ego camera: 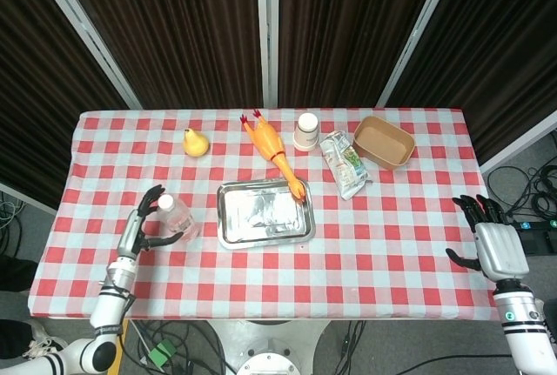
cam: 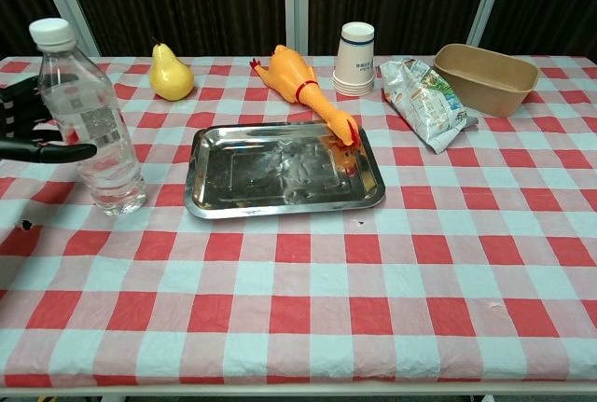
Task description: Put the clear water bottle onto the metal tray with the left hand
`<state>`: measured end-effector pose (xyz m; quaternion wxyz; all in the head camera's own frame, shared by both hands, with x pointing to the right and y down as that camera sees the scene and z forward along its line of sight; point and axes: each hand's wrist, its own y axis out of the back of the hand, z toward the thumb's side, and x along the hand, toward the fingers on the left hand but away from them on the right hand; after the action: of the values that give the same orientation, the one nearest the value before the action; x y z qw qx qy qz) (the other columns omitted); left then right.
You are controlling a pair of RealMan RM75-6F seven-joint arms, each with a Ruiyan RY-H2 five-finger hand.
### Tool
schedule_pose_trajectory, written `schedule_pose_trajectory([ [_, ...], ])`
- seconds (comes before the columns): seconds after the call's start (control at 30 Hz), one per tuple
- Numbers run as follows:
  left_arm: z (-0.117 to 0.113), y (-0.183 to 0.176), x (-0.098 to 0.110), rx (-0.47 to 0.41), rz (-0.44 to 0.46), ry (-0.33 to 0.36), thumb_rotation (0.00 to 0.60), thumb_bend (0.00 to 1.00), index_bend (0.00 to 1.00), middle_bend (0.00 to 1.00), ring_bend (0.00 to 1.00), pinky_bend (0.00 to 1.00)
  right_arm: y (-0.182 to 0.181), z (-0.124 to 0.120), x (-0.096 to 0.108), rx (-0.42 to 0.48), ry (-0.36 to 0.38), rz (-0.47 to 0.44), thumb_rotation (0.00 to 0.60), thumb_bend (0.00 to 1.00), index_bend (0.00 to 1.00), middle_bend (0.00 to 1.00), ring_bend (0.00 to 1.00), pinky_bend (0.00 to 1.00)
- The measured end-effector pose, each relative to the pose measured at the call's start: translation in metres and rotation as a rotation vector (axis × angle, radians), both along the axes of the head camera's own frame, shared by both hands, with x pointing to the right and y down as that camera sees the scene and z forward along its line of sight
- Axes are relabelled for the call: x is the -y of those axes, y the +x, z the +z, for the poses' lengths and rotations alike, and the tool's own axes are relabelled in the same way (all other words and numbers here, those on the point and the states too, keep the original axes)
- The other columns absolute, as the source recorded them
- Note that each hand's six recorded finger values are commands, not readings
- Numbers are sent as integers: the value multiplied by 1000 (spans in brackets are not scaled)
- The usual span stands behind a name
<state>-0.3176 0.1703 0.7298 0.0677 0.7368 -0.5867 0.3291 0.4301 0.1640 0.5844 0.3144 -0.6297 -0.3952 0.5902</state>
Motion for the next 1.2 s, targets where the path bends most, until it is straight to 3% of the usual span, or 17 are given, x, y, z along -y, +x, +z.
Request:
schedule_pose_trajectory([
  [0.27, 0, 9, -1, -43, -5, -14, 600, 1, 322, 432, 295, 310, 1, 0, 1, -1, -1, 4, 600, 125, 122, 99, 0, 11],
  [0.4, -1, 7, 2, -51, -31, -12, 600, 73, 470, 572, 401, 389, 1, 0, 1, 0, 0, 4, 600, 125, 122, 100, 0, 11],
  [0.5, -2, 6, 1, -55, -38, -12, 600, 121, 548, 620, 443, 427, 1, 0, 1, -1, 0, 6, 600, 124, 122, 100, 0, 11],
  [0.87, -15, 12, 16, -79, -48, 37, 600, 154, 564, 629, 461, 446, 3, 1, 1, -4, -2, 8, 600, 125, 122, 100, 0, 11],
  [1.2, -63, 33, 85, -104, 10, 213, 600, 153, 563, 629, 478, 466, 2, 1, 1, -3, -5, 5, 600, 125, 122, 101, 0, 12],
])
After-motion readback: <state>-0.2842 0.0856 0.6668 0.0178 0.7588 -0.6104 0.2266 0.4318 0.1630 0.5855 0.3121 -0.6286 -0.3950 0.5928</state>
